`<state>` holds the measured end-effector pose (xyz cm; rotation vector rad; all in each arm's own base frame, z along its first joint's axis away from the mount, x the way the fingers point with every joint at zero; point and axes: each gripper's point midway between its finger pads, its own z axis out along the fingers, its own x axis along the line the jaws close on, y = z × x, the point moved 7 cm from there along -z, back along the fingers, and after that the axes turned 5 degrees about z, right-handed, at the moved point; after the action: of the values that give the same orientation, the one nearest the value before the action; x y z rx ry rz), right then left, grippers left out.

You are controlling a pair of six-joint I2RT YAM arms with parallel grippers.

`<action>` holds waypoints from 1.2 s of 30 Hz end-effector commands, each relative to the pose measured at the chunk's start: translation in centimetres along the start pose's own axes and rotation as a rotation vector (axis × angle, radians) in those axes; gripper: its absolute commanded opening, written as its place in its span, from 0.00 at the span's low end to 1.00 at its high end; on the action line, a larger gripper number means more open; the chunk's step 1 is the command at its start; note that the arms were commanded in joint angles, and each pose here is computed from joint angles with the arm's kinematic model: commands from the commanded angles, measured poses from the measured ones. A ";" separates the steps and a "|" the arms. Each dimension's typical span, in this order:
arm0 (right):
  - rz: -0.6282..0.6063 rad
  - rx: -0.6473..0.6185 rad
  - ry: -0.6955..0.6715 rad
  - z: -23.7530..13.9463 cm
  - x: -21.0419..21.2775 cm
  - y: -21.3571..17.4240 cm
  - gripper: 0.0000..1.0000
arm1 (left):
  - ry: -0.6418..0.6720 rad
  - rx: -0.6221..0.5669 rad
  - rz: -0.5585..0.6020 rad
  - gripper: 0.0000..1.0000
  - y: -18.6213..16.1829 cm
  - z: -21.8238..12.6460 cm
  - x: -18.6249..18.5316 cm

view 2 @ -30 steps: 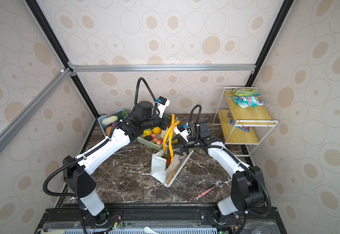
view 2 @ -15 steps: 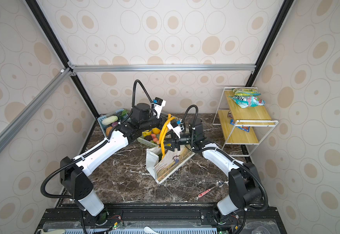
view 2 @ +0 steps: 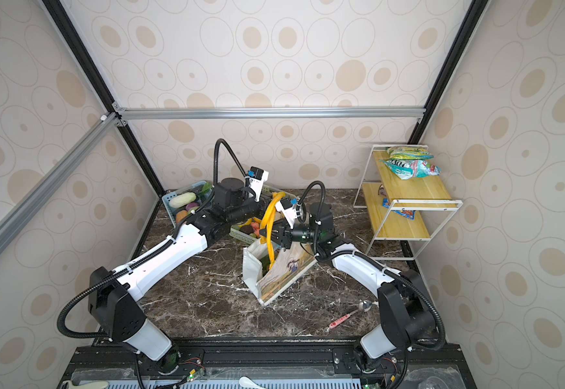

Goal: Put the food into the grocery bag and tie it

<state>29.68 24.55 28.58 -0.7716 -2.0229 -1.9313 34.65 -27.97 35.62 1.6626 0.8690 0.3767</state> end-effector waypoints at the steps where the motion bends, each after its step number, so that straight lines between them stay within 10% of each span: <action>1: 0.172 -0.039 -0.183 -1.4 -0.8 -0.9 0.10 | -0.021 -0.107 0.044 0.00 2.5 -2.4 -1.1; 14: 0.456 -0.246 -0.657 -7.7 -0.6 -2.0 0.08 | 0.088 -0.048 0.090 0.00 -1.3 -3.5 2.8; 36: 0.649 -0.368 -1.189 -14.8 -2.3 -7.4 0.06 | 0.387 0.048 -0.206 0.00 -9.7 -6.5 14.0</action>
<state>25.40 13.62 26.07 -2.3121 -1.4486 -1.7339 33.85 -18.09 26.49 1.6545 1.0902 0.3450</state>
